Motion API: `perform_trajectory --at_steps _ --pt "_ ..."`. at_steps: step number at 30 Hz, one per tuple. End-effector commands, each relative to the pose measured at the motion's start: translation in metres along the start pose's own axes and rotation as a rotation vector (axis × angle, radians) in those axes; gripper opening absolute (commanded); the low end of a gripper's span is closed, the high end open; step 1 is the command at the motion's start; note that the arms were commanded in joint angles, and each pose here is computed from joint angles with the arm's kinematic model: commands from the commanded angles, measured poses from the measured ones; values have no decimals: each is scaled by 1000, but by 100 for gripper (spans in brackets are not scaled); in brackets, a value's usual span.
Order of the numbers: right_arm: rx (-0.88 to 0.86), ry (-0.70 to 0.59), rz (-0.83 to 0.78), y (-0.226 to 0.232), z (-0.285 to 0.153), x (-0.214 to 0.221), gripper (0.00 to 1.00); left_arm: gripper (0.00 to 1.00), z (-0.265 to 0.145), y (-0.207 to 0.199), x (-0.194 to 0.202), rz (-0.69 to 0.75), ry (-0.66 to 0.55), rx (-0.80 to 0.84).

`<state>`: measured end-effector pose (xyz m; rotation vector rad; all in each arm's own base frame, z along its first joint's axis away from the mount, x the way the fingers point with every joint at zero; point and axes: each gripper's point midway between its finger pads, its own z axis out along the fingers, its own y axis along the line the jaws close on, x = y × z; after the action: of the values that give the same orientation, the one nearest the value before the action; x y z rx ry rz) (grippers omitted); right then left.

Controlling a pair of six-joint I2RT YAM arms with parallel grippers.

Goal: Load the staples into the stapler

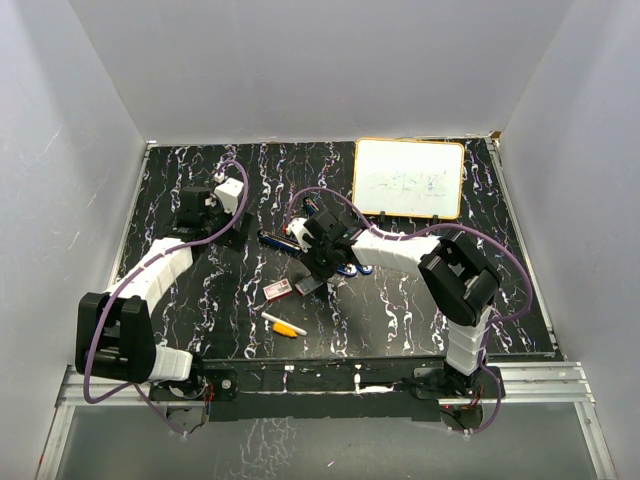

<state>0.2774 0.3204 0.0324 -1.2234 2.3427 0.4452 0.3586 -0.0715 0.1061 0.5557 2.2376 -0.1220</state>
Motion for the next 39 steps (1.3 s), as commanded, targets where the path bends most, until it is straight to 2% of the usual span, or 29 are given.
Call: perform_trajectory --at_steps 1,21,33,39 --pt "8 -29 -13 -4 1 -13 26 97 -8 1 -8 14 -34 -4" --pt "24 8 -20 -9 9 -1 30 97 -9 1 -4 27 -32 -6" --pt "52 -16 -44 -14 1 -14 22 97 -8 0 -4 30 -31 -3" --pt "31 -35 -56 -11 -4 -25 23 97 -10 1 -6 36 -35 -5"
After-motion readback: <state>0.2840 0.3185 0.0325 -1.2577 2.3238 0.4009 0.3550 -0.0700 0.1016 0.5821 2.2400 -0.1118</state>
